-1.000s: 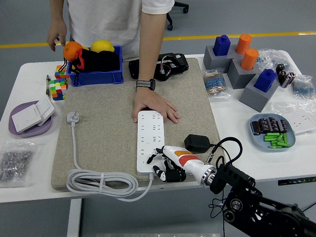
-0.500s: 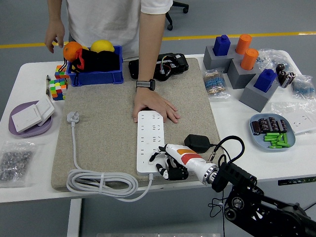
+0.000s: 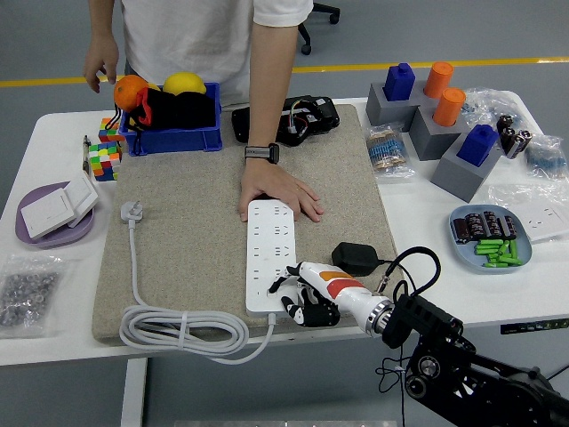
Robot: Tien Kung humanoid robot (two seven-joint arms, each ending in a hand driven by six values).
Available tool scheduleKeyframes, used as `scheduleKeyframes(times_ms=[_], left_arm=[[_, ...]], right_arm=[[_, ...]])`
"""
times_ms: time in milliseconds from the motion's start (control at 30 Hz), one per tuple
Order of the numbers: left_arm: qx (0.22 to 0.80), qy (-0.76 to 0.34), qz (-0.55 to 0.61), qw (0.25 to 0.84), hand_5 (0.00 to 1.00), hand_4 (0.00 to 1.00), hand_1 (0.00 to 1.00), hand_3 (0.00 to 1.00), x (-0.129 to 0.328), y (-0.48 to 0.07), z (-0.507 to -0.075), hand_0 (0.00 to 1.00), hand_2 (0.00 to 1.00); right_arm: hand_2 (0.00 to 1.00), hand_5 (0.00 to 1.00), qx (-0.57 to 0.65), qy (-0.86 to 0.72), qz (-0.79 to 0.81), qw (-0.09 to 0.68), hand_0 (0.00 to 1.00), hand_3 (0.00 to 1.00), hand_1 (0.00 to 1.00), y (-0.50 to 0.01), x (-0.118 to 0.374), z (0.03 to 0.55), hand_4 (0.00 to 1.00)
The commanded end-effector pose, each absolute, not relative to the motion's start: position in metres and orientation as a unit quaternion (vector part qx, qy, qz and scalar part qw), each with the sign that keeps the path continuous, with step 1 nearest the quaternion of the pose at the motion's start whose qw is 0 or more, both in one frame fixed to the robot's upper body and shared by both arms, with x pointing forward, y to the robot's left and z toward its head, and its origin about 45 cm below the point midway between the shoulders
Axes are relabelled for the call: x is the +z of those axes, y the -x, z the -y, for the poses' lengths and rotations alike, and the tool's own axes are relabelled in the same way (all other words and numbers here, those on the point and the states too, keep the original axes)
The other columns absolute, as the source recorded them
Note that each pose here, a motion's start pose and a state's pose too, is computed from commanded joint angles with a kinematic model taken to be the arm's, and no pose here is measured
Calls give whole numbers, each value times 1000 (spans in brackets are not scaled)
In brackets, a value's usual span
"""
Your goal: Press the white button,pick up the black plug,place it near the board,insert it into the board
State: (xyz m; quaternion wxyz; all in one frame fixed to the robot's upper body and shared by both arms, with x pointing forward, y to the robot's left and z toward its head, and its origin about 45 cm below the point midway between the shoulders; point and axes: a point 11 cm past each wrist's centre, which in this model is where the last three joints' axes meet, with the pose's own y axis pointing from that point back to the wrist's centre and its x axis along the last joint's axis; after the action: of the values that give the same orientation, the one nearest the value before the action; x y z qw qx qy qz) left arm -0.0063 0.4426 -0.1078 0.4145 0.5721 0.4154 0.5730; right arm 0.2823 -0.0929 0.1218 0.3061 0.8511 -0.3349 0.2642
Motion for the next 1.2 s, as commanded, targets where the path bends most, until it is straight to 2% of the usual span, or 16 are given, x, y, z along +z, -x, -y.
scheduleKeyframes(times_ms=[467,767,800,967,1000,1167,1200], left_arm=[[571,-575,-416,413,526,588,778,783,-107,10,-444,810,734],[570,-573,-417,416,524,587,778,783,-109,9,-440,810,734],[569,-573,-418,415,523,587,778,783,-109,10,-440,810,734],[570,-574,-419,412,523,587,778,783,-109,12,-441,810,734],[570,-574,-419,412,527,589,777,783,-109,12,-441,810,734],[571,-572,-418,416,527,589,777,783,-109,9,-439,810,734],[571,-572,-417,416,527,588,777,783,-109,9,-439,810,734]], right_arm=[[117,107,275,-849,374,251,2,608,2,-294,163,91,581],[116,106,299,-828,428,203,2,608,2,-312,194,109,581],[160,96,299,-827,432,200,50,626,68,-314,196,111,518],[160,96,298,-826,442,183,50,626,68,-319,206,117,518],[325,213,301,-826,441,180,277,653,213,-319,208,118,634],[325,213,299,-831,424,199,277,653,213,-320,202,120,634],[641,225,298,-832,419,205,653,707,644,-319,200,121,880]])
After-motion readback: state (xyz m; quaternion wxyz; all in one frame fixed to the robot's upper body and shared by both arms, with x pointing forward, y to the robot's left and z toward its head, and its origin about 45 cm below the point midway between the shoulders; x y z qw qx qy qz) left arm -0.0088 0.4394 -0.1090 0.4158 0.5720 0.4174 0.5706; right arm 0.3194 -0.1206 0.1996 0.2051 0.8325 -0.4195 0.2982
